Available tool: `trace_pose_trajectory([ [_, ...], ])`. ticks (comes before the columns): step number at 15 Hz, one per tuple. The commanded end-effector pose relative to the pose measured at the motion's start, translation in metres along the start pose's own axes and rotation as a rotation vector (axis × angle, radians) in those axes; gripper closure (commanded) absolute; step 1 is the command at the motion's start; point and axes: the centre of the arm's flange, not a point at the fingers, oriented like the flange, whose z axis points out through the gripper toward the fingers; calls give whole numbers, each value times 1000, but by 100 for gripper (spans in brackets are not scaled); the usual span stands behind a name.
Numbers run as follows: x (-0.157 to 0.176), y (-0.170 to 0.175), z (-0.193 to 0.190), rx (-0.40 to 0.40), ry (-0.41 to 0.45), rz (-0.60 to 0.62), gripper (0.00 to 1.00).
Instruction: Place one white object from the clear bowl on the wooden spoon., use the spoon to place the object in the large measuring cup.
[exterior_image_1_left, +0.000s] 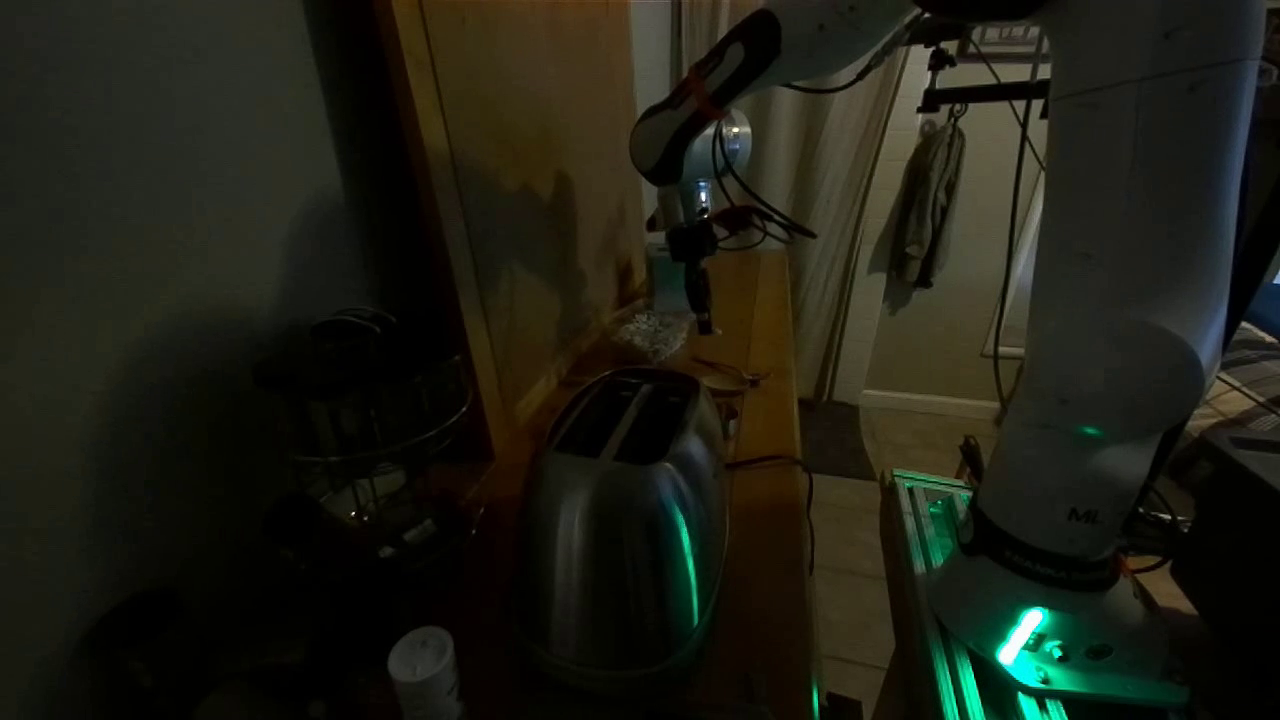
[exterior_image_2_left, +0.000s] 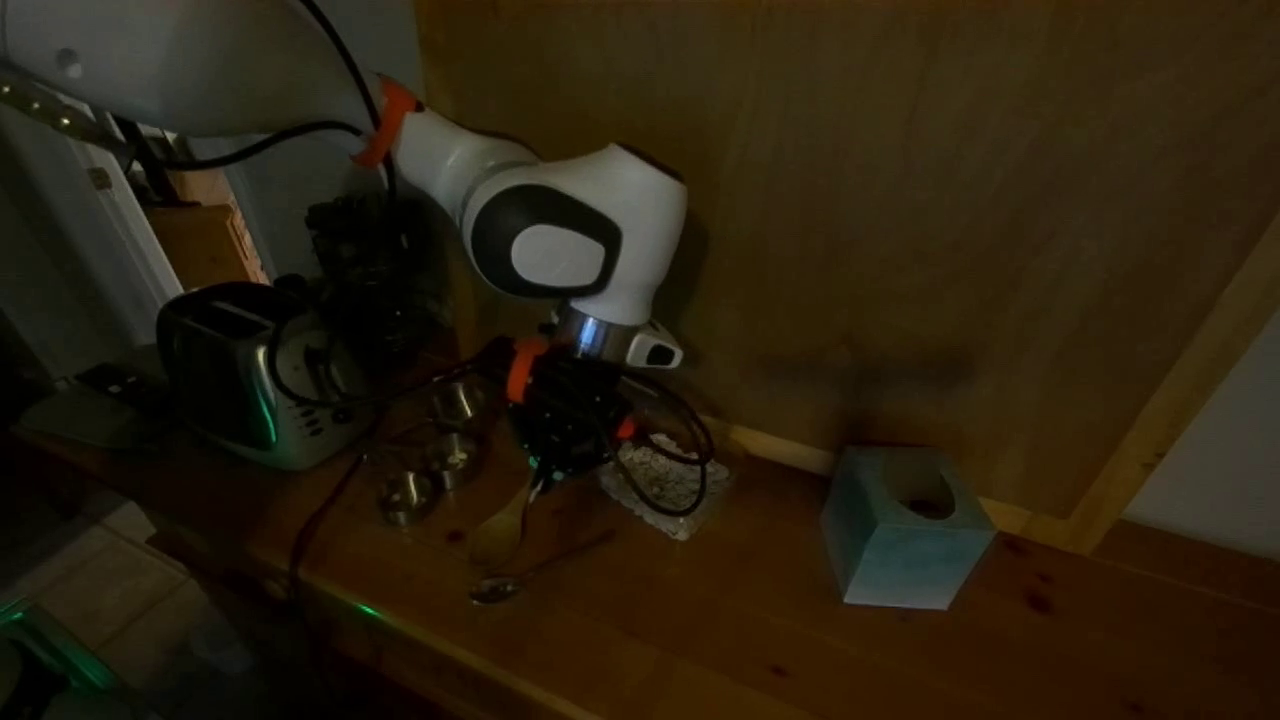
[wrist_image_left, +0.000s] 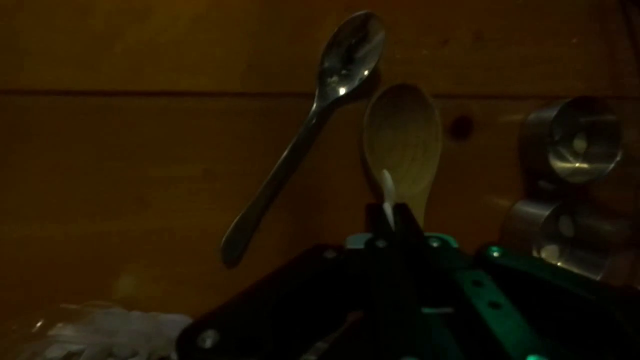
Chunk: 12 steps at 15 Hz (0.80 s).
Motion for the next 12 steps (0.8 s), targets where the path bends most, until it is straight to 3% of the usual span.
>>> trace_pose_trajectory([
  [1, -12, -9, 15, 19, -2, -48, 98],
  [2, -3, -3, 10, 19, -19, -15, 94],
  [10, -4, -3, 16, 22, -21, -35, 94],
  [12, -1, -11, 27, 34, -16, -43, 98],
])
